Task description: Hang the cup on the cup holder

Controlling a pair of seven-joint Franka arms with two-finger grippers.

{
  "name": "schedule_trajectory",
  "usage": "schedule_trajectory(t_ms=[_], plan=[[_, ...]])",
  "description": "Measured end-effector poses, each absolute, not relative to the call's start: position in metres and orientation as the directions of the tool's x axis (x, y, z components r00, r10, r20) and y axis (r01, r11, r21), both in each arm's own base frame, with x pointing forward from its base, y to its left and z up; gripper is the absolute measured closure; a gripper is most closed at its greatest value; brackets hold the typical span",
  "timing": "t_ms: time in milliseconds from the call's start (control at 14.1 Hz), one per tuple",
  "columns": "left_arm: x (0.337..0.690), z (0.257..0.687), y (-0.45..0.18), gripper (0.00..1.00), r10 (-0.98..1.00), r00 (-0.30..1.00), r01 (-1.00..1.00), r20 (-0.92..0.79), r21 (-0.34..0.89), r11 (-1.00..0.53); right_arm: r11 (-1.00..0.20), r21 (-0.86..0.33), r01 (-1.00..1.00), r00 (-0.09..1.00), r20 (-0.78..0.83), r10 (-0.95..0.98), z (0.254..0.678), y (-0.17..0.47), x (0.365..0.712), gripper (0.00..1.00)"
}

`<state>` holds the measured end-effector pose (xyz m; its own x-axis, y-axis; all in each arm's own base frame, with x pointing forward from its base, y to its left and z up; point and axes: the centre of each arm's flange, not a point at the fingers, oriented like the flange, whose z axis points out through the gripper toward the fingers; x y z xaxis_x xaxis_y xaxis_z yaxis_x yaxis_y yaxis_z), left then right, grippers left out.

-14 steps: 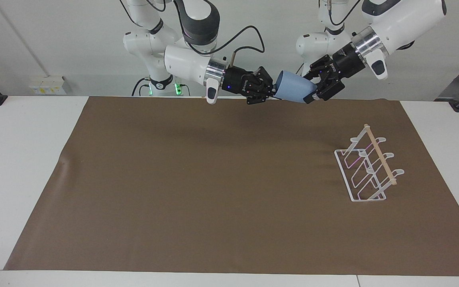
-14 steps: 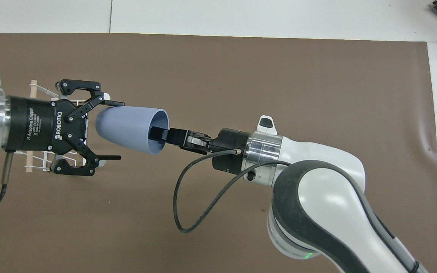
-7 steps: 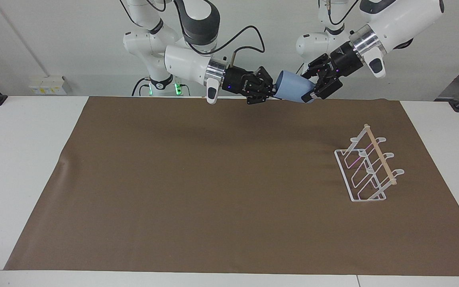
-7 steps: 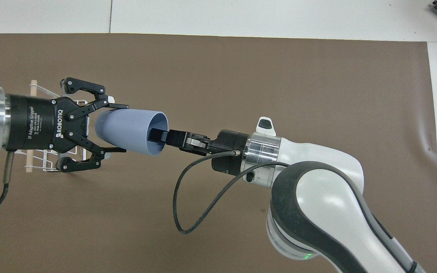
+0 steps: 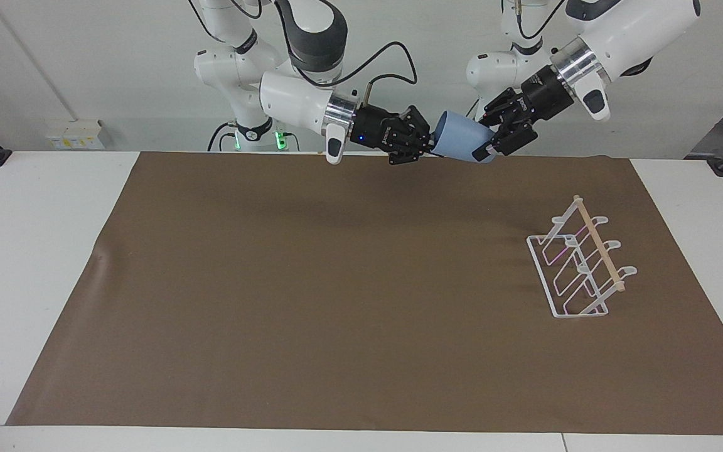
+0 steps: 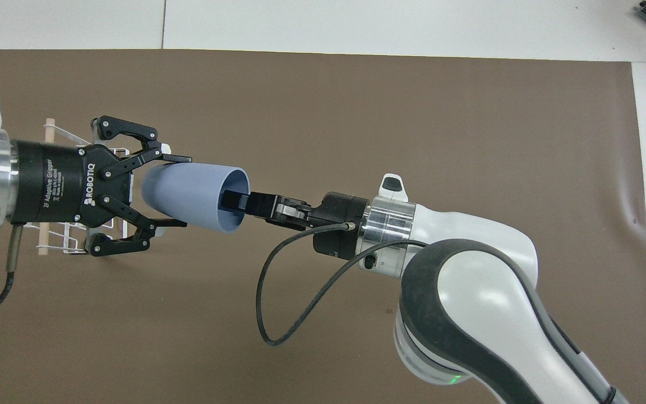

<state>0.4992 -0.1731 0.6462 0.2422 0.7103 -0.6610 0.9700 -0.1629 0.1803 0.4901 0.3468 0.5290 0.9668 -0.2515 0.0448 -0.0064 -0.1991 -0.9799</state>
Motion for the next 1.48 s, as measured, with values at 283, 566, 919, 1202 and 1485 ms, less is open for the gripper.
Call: schedule_trajectory(t_ms=[283,566,919,1202,1485], plan=[[0.495,0.646,-0.181,0.25,0.707,0.254,0.967,-0.66,0.174,-0.185,-0.212,-0.977,-0.019,0.956,0.045,-0.291,0.531,0.345,0.491,0.45],[0.497,0.643,-0.174,0.25,0.752,0.277,0.961,-0.599,0.186,-0.206,-0.221,-0.975,-0.017,0.954,0.051,-0.296,0.531,0.351,0.487,0.04],[0.503,0.628,-0.141,0.25,0.847,0.349,0.936,-0.402,0.199,-0.291,-0.225,-0.974,-0.006,0.943,0.069,-0.324,0.539,0.344,0.494,0.0],[0.511,0.624,-0.111,0.25,0.888,0.392,0.914,-0.239,0.212,-0.347,-0.287,-0.957,0.05,0.945,0.138,-0.295,0.542,0.341,0.497,0.0],[0.526,0.614,-0.089,0.25,0.907,0.421,0.873,0.0,0.271,-0.405,-0.469,-0.863,0.188,0.928,0.312,-0.203,0.54,0.329,0.506,0.0]])
